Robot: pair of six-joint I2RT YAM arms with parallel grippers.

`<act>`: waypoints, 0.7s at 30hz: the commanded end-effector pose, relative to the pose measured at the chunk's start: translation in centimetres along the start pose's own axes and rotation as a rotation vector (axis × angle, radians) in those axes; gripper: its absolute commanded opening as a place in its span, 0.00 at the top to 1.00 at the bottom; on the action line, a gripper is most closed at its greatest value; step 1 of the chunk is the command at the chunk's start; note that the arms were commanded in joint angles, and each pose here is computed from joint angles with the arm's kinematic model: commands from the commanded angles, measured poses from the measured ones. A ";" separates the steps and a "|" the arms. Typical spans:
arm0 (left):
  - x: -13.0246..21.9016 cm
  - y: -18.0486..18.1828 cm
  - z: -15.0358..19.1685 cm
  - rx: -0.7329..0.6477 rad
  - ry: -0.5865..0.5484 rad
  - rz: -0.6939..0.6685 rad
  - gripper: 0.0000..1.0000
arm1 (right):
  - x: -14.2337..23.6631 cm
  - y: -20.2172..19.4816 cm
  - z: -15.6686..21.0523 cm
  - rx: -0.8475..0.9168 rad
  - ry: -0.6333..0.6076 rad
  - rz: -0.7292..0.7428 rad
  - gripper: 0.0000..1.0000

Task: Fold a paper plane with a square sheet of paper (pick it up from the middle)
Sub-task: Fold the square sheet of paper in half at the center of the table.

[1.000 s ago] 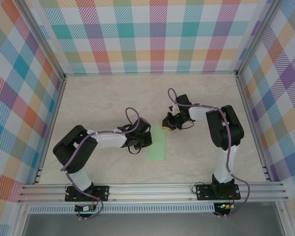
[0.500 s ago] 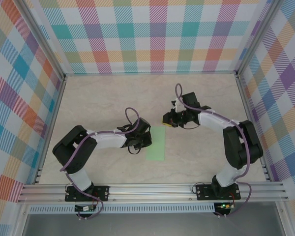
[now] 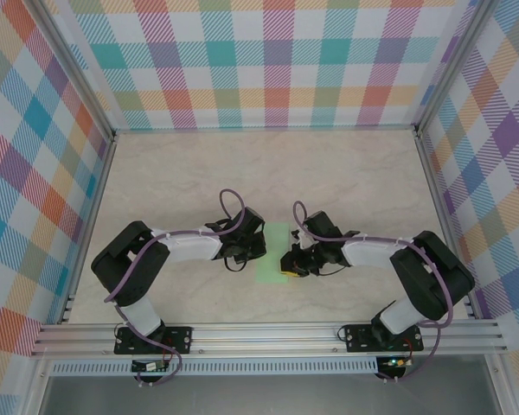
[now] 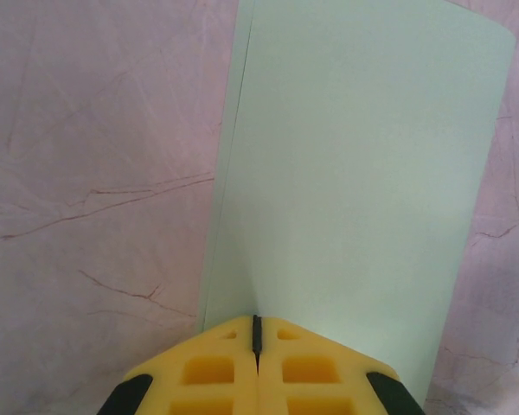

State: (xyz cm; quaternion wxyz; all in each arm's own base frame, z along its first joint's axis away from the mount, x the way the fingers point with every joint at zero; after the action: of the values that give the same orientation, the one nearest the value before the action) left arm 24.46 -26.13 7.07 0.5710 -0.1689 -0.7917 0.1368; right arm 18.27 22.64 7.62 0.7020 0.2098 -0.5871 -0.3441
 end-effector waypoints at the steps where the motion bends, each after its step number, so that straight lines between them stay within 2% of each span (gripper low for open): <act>1: -0.6 2.5 2.7 -0.009 0.116 -0.129 1.00 | -0.8 -0.4 0.0 0.005 0.008 0.039 0.87; 8: -0.4 2.5 2.7 -0.012 0.114 -0.131 1.00 | -1.4 -3.6 1.1 -0.022 0.010 0.103 0.86; 13: 0.0 1.9 2.3 -0.012 0.100 -0.111 1.00 | -0.3 -2.4 1.2 0.015 -0.013 0.098 0.83; 17: 1.7 0.5 1.3 -0.021 0.064 -0.053 1.00 | 1.9 -1.3 0.3 0.031 -0.139 0.192 0.78; 19: 3.1 -0.3 0.4 -0.027 0.025 -0.029 0.96 | 3.0 -0.8 -0.2 0.025 -0.209 0.239 0.75; 21: 4.8 -0.4 0.3 -0.032 0.003 -0.035 0.83 | 3.9 -0.4 -0.7 0.001 -0.261 0.279 0.71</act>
State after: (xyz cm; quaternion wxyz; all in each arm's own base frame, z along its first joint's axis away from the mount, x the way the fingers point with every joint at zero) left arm 23.37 -24.96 8.41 0.5842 -0.1590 -0.7864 0.1222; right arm 18.44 20.66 8.90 0.6754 0.1363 -0.6617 -0.2958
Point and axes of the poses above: each hand's point on the last joint's axis, 136 mm out from that joint toward the fingers, its own x axis back along the fingers, its own y axis along the line the jaws close on, z = x × y, the point moved 6 cm from there along x, back along the fingers, and after that the axes turned 13 degrees about -x, right-handed, at the moved point
